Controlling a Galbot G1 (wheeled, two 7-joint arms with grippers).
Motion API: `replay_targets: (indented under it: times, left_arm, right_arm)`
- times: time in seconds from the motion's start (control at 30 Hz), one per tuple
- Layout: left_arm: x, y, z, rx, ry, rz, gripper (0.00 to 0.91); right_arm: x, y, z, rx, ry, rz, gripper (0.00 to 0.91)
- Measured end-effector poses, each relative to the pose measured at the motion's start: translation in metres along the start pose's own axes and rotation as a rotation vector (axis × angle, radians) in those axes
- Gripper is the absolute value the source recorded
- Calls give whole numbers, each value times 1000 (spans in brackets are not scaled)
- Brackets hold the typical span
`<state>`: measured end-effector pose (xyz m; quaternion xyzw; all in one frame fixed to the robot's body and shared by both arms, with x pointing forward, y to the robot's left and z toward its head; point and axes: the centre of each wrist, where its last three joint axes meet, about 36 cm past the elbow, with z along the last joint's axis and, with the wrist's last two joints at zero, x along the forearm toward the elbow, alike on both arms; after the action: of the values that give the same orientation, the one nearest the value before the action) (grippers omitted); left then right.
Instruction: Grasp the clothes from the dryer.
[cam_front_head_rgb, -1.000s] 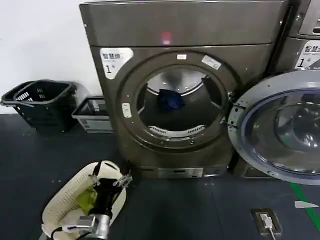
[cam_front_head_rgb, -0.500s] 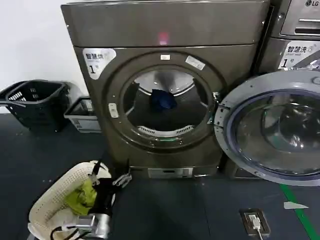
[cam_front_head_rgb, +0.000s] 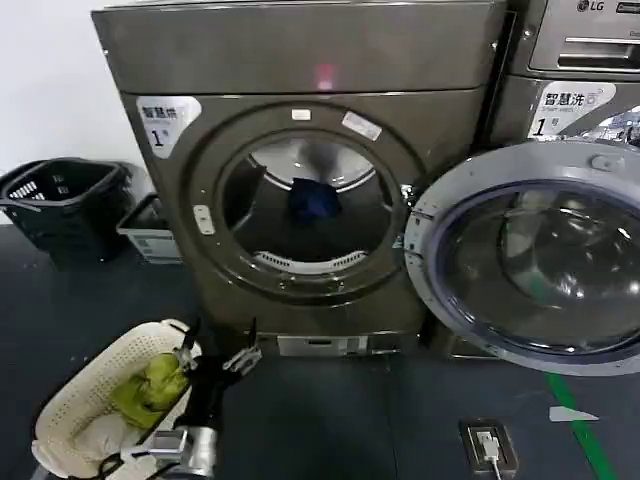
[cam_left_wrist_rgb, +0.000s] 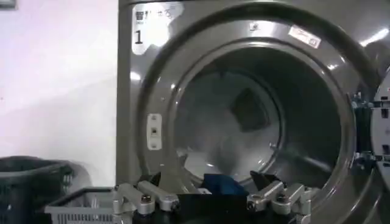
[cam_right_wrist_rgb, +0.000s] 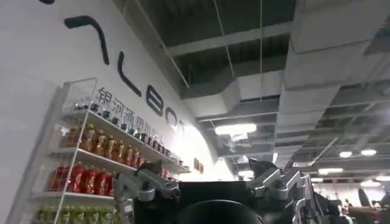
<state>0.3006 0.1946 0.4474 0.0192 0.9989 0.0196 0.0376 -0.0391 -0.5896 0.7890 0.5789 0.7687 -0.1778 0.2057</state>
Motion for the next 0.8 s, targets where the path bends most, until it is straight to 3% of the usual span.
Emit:
replay_targets:
  times: [0.47,0.8]
  left_arm:
    - [0,7,-4,0,-6,-9,907]
    - [-3,11,-10,6,-26,-19,907]
  right_arm:
    - [0,2,-2,2,-4,-9,907]
    - [1,1,0,-11,-47,-18,907]
